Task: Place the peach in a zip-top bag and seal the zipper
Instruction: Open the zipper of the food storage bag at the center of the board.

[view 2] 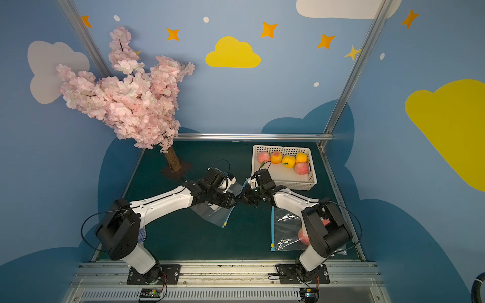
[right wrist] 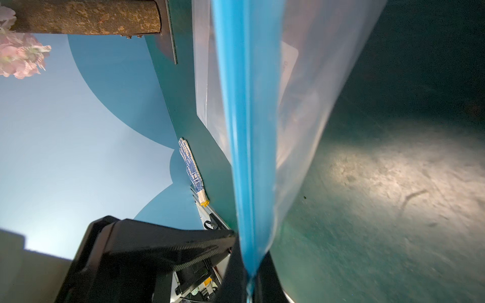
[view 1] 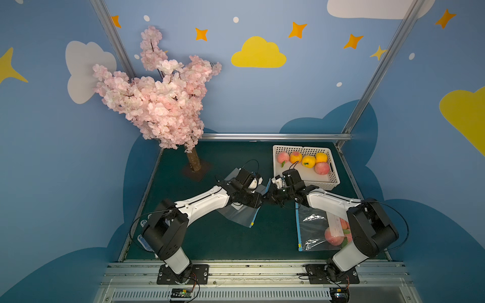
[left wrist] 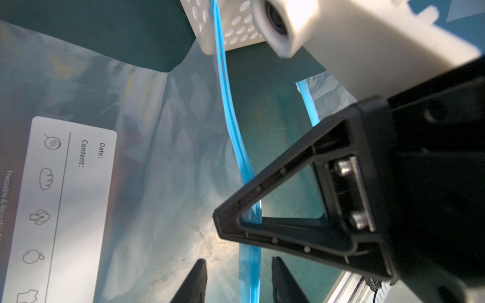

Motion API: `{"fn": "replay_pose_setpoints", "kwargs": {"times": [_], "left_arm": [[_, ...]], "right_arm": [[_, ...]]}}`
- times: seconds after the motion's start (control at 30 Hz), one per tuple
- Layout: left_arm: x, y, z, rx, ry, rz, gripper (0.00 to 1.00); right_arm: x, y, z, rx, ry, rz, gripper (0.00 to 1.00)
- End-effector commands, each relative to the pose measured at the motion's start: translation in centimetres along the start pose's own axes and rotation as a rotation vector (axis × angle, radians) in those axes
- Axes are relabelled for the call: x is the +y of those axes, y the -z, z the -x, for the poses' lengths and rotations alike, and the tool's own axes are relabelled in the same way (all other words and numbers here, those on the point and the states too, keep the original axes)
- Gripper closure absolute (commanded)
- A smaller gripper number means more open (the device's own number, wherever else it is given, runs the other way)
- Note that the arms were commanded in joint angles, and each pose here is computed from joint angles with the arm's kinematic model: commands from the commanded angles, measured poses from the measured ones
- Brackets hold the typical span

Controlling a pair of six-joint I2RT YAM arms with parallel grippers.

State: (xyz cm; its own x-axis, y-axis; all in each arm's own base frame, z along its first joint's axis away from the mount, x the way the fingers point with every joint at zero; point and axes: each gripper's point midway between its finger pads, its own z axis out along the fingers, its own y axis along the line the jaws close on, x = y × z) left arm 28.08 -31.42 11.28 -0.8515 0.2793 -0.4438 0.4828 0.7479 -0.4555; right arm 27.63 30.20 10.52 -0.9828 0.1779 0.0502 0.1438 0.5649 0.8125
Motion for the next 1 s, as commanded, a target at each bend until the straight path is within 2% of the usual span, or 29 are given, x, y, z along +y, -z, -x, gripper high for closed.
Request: {"fn": "replay_pose_setpoints", "kwargs": {"times": [0.0, 0.3, 0.4, 0.67, 0.97], "left_arm": [[0.7, -0.5, -0.9, 0.028, -0.001, 0.018, 0.63], [1.2, -0.8, -1.3, 0.041, 0.002, 0.035, 0.65], [2.0, -0.7, -1.2, 0.032, -0.010, 0.088, 0.68], [2.5, -0.3, -1.2, 0.031, -0.055, 0.151, 0.75], [2.4, -0.8, -2.2, 0.080, -0.136, 0.216, 0.75]], "right_arm": [[1.3, 0.0, 0.0, 0.007, 0.023, 0.029, 1.00], [1.7, 0.2, -0.1, 0.008, 0.021, 0.042, 1.00], [1.7, 0.3, 0.0, 0.005, 0.017, 0.037, 1.00], [1.4, 0.2, -0.1, 0.009, 0.009, 0.026, 1.00], [1.8, 0.3, 0.2, 0.005, -0.004, 0.029, 1.00]]}}
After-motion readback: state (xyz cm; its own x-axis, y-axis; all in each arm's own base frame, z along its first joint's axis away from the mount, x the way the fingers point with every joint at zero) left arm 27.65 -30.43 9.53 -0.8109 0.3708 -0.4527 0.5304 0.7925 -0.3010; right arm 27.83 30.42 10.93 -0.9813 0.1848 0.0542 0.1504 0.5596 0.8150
